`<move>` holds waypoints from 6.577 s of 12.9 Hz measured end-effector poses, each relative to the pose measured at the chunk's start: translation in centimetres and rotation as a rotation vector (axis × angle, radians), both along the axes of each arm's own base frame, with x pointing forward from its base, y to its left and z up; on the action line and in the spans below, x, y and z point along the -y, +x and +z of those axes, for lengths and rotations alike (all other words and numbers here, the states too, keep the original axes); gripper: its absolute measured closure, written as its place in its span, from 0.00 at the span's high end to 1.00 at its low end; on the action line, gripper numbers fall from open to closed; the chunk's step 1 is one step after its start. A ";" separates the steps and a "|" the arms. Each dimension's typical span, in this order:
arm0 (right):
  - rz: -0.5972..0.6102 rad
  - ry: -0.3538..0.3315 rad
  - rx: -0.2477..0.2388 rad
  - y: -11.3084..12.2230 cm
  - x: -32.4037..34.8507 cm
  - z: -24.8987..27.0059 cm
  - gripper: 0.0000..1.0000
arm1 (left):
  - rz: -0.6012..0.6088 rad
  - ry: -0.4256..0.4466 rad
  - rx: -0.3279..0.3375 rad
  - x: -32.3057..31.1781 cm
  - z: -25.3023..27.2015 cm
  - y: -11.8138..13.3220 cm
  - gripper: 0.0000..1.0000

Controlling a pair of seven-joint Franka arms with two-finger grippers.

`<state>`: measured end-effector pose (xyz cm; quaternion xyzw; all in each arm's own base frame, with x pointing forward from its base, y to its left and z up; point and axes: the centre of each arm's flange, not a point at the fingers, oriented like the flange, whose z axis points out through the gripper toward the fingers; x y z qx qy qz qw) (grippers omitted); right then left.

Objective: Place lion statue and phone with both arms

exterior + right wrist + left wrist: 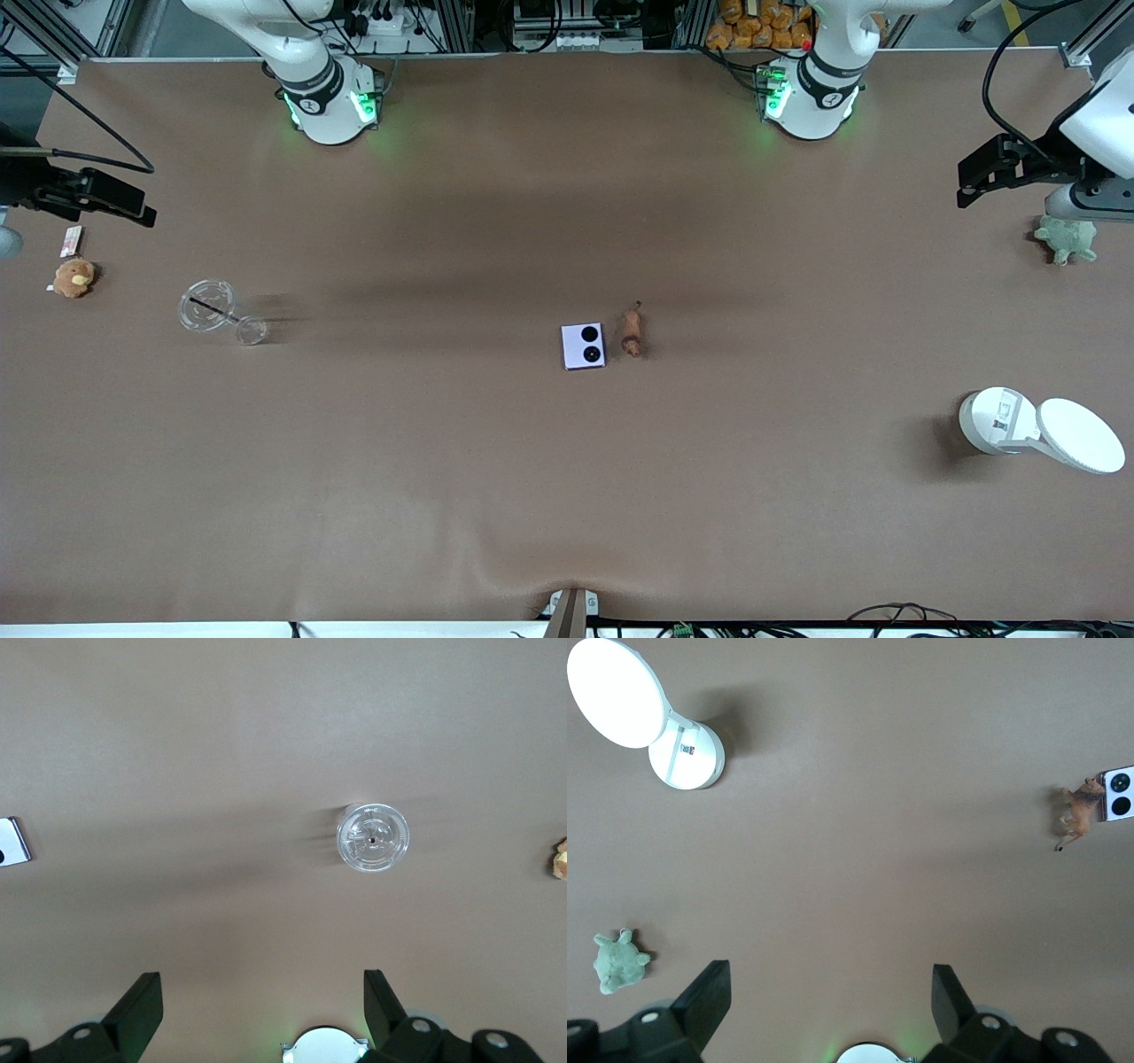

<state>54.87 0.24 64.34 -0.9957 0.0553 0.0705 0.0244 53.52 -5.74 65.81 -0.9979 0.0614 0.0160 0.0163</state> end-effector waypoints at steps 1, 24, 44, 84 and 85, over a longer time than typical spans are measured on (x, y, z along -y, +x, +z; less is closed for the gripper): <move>0.000 0.000 0.000 0.0 0.0 0.0 1.00 | -0.003 0.000 0.000 0.0 0.0 0.0 1.00; -0.004 0.000 -0.006 0.0 0.2 -0.1 1.00 | 0.140 -0.015 -0.088 27.0 -22.2 4.3 1.00; 0.000 0.000 -0.006 0.0 0.0 -0.1 1.00 | 0.197 0.051 -0.101 38.5 -45.5 0.4 0.96; 0.212 0.081 0.109 1.4 -46.1 -41.4 1.00 | 0.002 0.198 -0.069 -9.9 -44.9 16.9 0.37; 0.182 0.098 0.118 1.4 -46.5 -41.9 1.00 | 0.002 0.196 -0.061 -9.9 -45.0 17.0 0.37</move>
